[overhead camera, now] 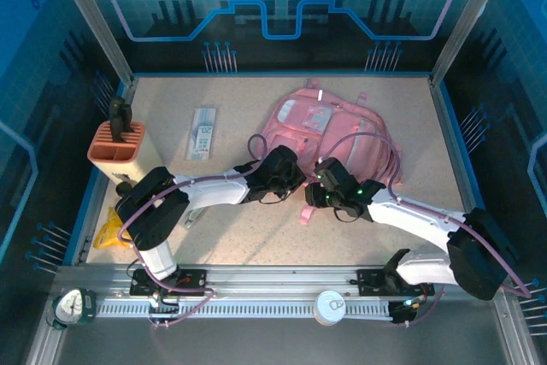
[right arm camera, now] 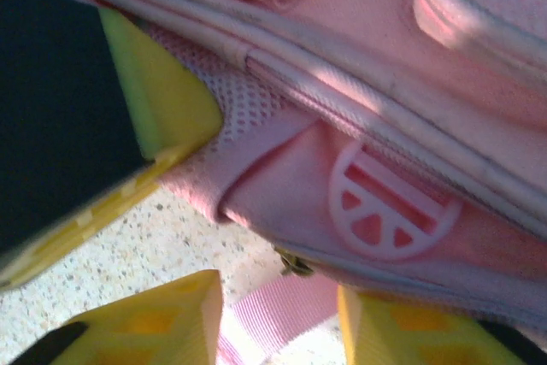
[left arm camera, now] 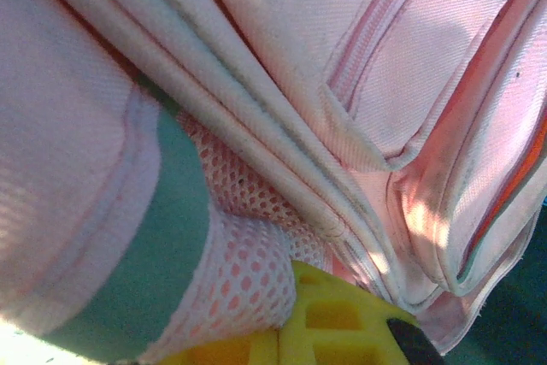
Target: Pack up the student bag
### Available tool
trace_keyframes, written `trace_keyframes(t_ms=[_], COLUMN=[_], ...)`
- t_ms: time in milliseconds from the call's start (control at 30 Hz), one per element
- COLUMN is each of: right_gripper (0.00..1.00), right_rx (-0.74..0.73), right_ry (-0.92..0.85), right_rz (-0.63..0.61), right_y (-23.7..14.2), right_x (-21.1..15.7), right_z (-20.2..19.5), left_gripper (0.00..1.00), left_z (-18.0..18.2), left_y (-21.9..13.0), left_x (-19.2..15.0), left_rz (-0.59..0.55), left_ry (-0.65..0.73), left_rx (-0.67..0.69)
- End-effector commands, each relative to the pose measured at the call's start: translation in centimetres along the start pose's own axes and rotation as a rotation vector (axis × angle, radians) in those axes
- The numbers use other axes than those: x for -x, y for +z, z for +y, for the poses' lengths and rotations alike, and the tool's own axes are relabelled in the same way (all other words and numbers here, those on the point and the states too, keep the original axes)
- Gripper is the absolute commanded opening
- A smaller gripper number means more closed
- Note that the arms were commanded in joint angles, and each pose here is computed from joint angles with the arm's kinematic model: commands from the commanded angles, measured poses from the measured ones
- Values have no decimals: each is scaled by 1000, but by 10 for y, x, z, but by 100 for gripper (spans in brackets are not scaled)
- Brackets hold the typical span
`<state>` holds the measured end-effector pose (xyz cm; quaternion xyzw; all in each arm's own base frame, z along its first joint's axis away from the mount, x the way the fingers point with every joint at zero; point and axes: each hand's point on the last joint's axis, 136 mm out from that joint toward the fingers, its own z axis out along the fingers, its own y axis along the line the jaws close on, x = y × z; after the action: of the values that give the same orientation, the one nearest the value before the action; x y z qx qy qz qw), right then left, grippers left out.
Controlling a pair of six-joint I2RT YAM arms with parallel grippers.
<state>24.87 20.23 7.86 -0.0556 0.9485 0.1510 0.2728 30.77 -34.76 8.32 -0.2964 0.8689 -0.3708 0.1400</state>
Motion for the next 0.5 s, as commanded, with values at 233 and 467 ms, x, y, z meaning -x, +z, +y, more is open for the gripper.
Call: trace_keyframes(t_ms=[233, 467], right_gripper=[35, 27], right_rx=[-61, -182], right_ry=[-57, -50], right_rz=[-69, -100], right_y=[16, 10], right_x=[11, 20], right_z=[-4, -23], left_gripper=[0, 0], left_z=[-56, -58], left_y=[-16, -19], left_x=[-21, -21], left_rz=[73, 69], left_ry=[35, 41], left_rx=[-179, -184])
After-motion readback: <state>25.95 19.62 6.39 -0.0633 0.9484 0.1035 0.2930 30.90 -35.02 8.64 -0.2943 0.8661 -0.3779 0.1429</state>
